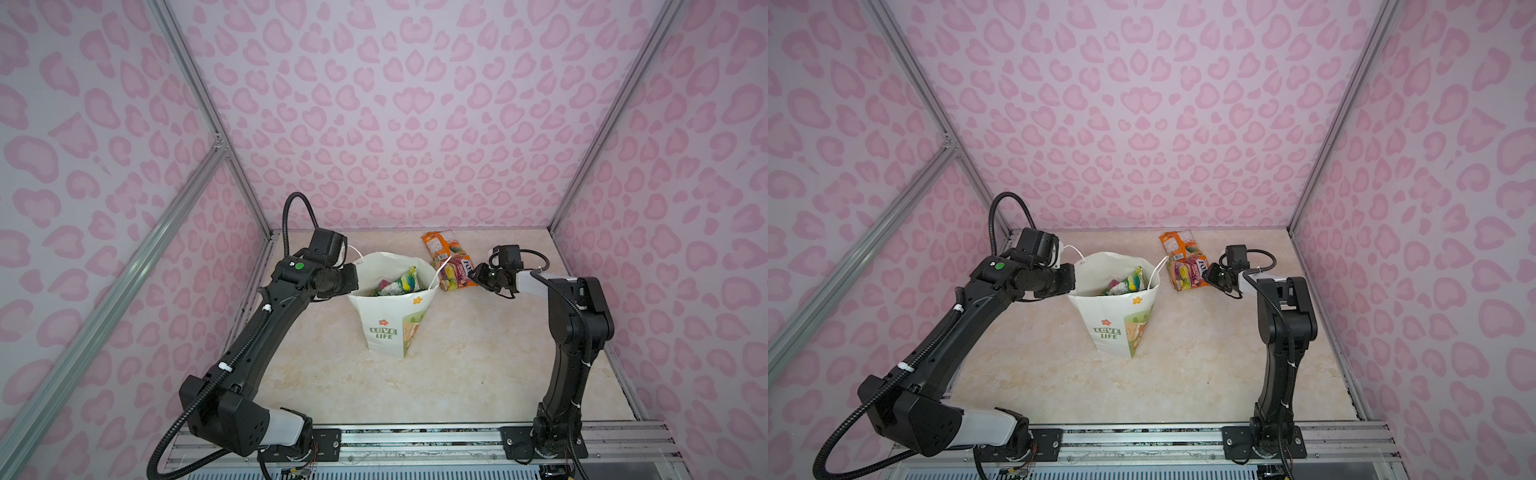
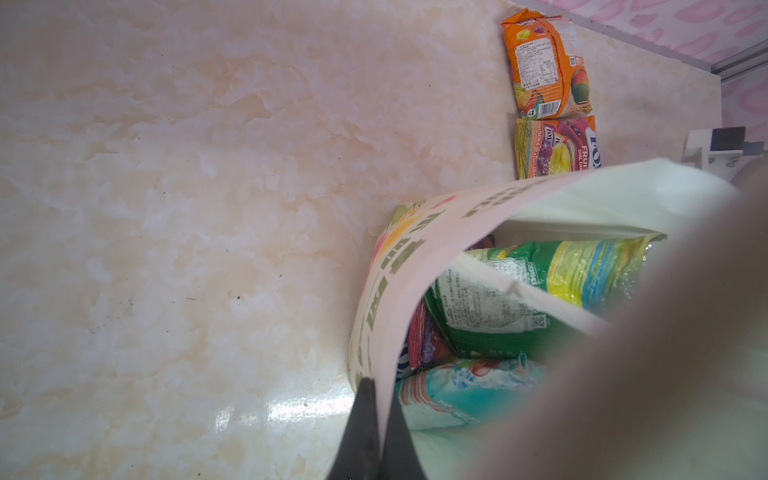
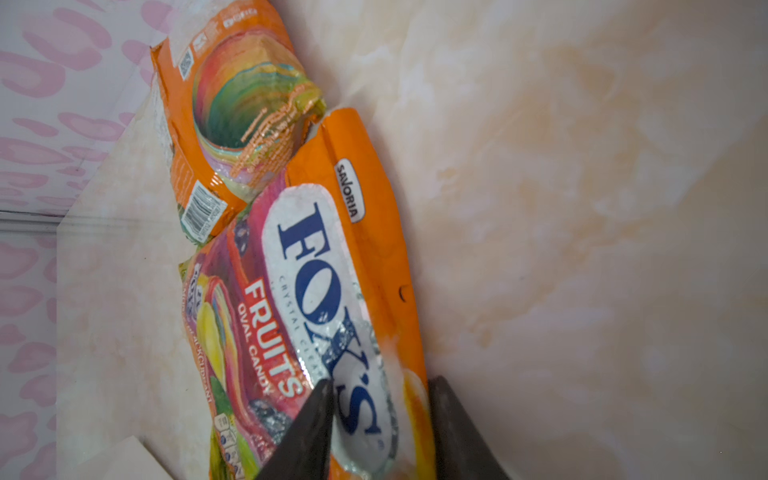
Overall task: Place the snacks into the paper bag
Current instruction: 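Lower the right gripper and close it on the Fox's Fruits bag's edge, then lift the Fox's Fruits bag with the right gripper and carry it over the bag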
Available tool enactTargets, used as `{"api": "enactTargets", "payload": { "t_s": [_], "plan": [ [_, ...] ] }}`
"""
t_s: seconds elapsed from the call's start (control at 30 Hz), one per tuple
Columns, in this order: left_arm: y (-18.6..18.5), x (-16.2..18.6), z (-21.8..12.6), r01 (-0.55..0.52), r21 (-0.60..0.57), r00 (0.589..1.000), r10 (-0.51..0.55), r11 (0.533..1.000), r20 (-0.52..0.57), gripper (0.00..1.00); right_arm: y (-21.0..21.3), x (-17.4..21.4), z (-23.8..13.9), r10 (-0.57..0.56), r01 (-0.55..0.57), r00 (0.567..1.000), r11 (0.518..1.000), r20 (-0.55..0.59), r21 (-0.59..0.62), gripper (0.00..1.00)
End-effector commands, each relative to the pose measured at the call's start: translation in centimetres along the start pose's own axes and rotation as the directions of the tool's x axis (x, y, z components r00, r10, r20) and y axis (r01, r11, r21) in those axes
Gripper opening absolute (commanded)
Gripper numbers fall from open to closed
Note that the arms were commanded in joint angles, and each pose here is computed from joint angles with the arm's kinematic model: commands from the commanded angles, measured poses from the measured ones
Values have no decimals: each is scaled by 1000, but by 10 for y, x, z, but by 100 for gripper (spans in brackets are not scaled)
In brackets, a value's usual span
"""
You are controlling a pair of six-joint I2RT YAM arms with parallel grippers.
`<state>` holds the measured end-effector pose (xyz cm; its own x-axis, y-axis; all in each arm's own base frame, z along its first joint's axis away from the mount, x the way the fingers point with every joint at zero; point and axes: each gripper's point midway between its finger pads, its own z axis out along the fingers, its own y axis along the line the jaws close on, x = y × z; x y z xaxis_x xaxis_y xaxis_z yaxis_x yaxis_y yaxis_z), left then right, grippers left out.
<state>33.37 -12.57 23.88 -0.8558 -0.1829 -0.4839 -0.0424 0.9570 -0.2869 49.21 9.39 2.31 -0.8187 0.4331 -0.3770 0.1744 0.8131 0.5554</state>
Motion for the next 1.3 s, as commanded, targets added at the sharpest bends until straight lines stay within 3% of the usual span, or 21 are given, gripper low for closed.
{"api": "enactTargets", "payload": {
  "t_s": [0.0,0.43,0.87,1.07,1.27],
  "plan": [
    [-3,-9,-1,-8,20,999,7,1000,37,3,-19,45,1,87,-79,985,995,-148,60,26],
    [-6,-8,-1,-11,36,1000,10,999,30,3,40,30,-64,70,-76,997,986,-44,-150,0],
    [-7,-7,0,-11,46,1000,10,999,24,3,87,-5,-162,59,-24,985,977,161,-212,0],
    [-9,-6,0,-11,56,1000,10,998,21,3,129,-30,-236,47,43,948,962,316,-271,0],
    [-10,-6,0,-14,63,1000,12,998,20,3,188,-39,-311,-19,180,888,933,459,-310,0]
  ]
}}
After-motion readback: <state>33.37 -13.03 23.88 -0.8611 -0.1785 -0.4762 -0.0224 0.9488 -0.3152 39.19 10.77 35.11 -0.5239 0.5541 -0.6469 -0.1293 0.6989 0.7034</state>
